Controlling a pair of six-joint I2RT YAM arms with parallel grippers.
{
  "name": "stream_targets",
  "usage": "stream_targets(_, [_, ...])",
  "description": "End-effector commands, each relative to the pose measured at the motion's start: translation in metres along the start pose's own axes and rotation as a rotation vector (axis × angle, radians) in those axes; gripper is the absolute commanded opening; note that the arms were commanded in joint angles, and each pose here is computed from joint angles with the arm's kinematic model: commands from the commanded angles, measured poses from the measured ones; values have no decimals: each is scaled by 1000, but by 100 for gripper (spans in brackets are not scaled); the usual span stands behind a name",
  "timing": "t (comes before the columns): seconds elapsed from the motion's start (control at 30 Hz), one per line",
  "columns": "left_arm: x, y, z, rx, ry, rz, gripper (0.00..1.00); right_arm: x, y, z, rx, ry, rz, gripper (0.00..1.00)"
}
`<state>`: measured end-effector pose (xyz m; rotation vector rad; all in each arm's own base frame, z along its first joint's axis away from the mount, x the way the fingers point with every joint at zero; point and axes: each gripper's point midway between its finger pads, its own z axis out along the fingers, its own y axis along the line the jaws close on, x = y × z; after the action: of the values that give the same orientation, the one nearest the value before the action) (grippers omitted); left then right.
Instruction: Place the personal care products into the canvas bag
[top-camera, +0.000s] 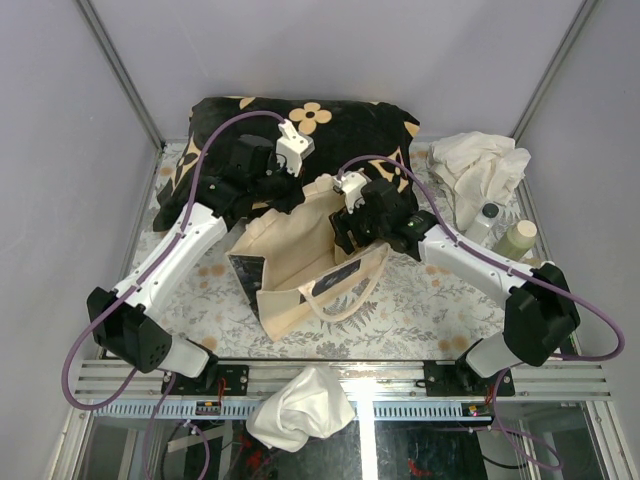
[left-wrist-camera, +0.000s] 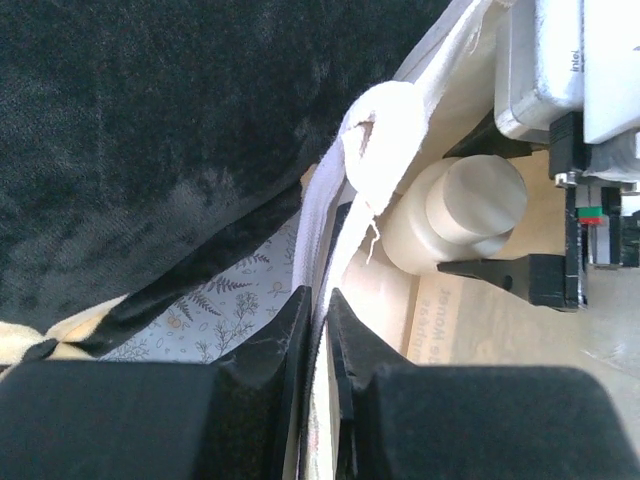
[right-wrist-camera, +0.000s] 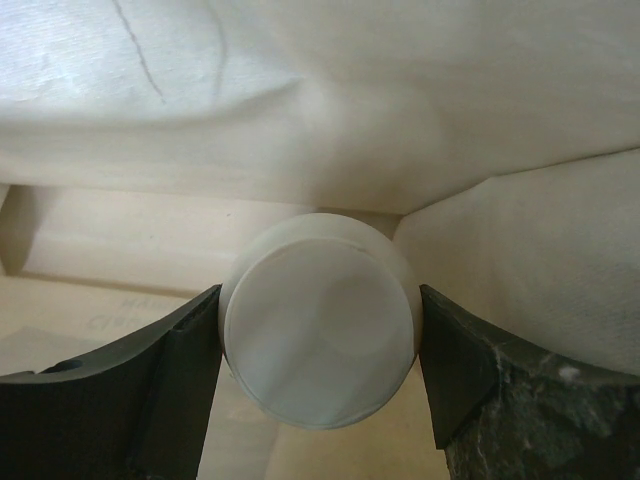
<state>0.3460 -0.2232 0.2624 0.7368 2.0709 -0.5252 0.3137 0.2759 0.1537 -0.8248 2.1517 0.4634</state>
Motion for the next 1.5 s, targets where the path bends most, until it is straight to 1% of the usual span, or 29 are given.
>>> stream_targets(0.0, [-14, 5, -3, -13, -32, 14, 9, -70, -16, -16, 102, -269, -33, 0])
stream_targets(0.03, [-15, 5, -4, -14, -33, 15, 9, -72, -16, -14, 103, -264, -33, 0])
stream_targets(0.07, [-15, 5, -3, -13, -31, 12, 9, -71, -16, -12, 102, -253, -33, 7])
stream_targets(0.1, [-15, 5, -3, -13, -33, 12, 9, -70, -16, -11, 99, -244, -34, 16])
stream_targets(0.13, [-15, 5, -4, -14, -33, 12, 9, -70, -15, -10, 97, -237, -38, 21])
stream_targets(0.2, [-14, 5, -3, -16, -30, 9, 9, -71, -17, -11, 104, -235, -42, 37])
stream_targets(0.27, [-13, 5, -3, -16, -28, 8, 9, -72, -18, -13, 113, -239, -48, 54])
stream_targets(0.33, [-13, 5, -3, -15, -28, 8, 9, -72, -20, -15, 124, -233, -54, 66])
stream_targets(0.63, [-11, 5, 1, -8, -20, 5, 9, -82, -13, -37, 100, -236, -65, 97])
stream_targets(0.7, [-11, 5, 2, -6, -19, 6, 9, -80, -14, -37, 104, -226, -67, 100])
stream_targets(0.77, [-12, 5, 2, -4, -18, 9, 9, -79, -13, -37, 103, -221, -68, 100])
stream_targets(0.87, [-12, 6, 2, -8, -20, 13, 9, -90, -13, -49, 115, -247, -61, 100])
stream_targets(0.93, [-12, 6, 2, -9, -17, 14, 9, -108, -13, -69, 131, -297, -47, 100])
stream_targets(1.0, [-11, 7, 3, -9, -13, 12, 9, -131, -15, -97, 160, -380, -33, 99])
stream_targets(1.07, [-11, 7, 5, -5, -10, 11, 9, -151, -27, -126, 240, -465, 6, 99])
stream_targets(1.1, [-11, 6, 5, -3, -9, 11, 9, -157, -38, -138, 304, -481, 35, 99])
stream_targets(1.17, [-11, 6, 6, 3, -11, 9, 9, -165, -61, -163, 446, -453, 86, 99])
stream_targets(1.23, [-13, 5, 5, 5, -16, 12, 8, -164, -80, -174, 543, -381, 137, 99])
stream_targets(1.33, [-13, 5, 5, 7, -15, 19, 8, -159, -100, -182, 634, -302, 199, 99])
stream_targets(1.4, [-12, 6, 5, 7, -14, 22, 8, -155, -115, -190, 670, -289, 270, 99])
stream_targets(1.47, [-11, 6, 5, 9, -13, 21, 8, -145, -140, -196, 704, -273, 363, 99])
